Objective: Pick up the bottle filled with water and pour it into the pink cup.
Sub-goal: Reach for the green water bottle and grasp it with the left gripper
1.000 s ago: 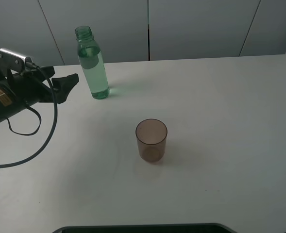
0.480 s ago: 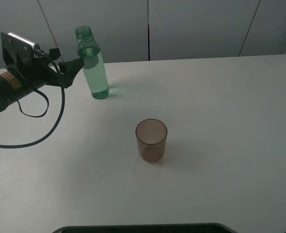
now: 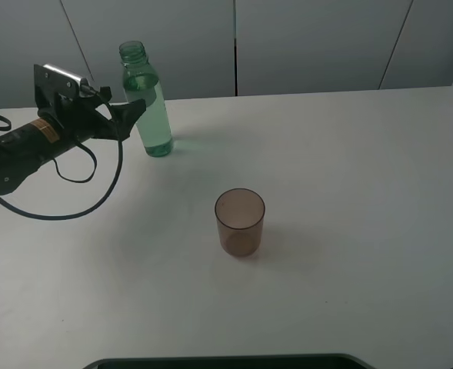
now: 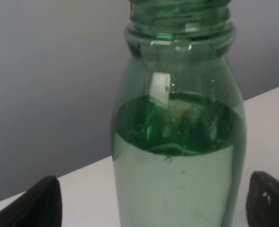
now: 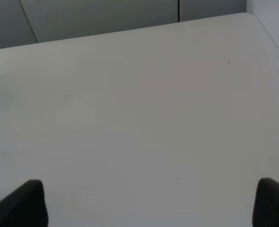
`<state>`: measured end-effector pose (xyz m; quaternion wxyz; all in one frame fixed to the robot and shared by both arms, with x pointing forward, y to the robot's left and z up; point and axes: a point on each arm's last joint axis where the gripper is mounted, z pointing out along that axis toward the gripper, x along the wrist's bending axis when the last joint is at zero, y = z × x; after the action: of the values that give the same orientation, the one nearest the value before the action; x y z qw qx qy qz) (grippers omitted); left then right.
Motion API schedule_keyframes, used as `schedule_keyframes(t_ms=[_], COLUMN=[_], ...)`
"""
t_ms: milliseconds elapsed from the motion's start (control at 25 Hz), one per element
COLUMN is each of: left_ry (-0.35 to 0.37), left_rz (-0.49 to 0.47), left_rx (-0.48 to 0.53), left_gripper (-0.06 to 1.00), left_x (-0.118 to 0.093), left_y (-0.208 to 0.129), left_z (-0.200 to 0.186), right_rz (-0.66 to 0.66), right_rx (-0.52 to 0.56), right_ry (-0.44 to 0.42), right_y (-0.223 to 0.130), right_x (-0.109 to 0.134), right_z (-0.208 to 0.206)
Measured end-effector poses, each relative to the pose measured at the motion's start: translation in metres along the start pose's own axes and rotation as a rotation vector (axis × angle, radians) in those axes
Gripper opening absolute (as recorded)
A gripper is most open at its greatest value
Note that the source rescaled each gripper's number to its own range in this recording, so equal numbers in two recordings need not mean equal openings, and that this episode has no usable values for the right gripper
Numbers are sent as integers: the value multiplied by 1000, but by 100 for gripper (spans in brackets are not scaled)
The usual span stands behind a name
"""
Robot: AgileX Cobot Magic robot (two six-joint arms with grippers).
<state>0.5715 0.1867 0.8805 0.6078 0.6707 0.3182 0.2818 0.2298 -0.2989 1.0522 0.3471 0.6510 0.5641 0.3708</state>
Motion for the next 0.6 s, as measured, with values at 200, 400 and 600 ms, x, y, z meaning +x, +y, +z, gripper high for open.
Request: schedule_keyframes(t_ms=[200, 400, 600], left_ry=[-22, -52, -67], left_rz=[-35, -32, -28], left_rx=[-5, -18, -38], left_gripper=[100, 100, 100], left_x=[0, -5, -9], left_y=[-8, -12, -15], left_z=[17, 33, 48], right_rz=[0, 0, 0], right_rx=[0, 0, 0], right_ry=[0, 0, 0], right_y=[0, 0, 0], right_x=[0, 0, 0], right_z=[0, 0, 0])
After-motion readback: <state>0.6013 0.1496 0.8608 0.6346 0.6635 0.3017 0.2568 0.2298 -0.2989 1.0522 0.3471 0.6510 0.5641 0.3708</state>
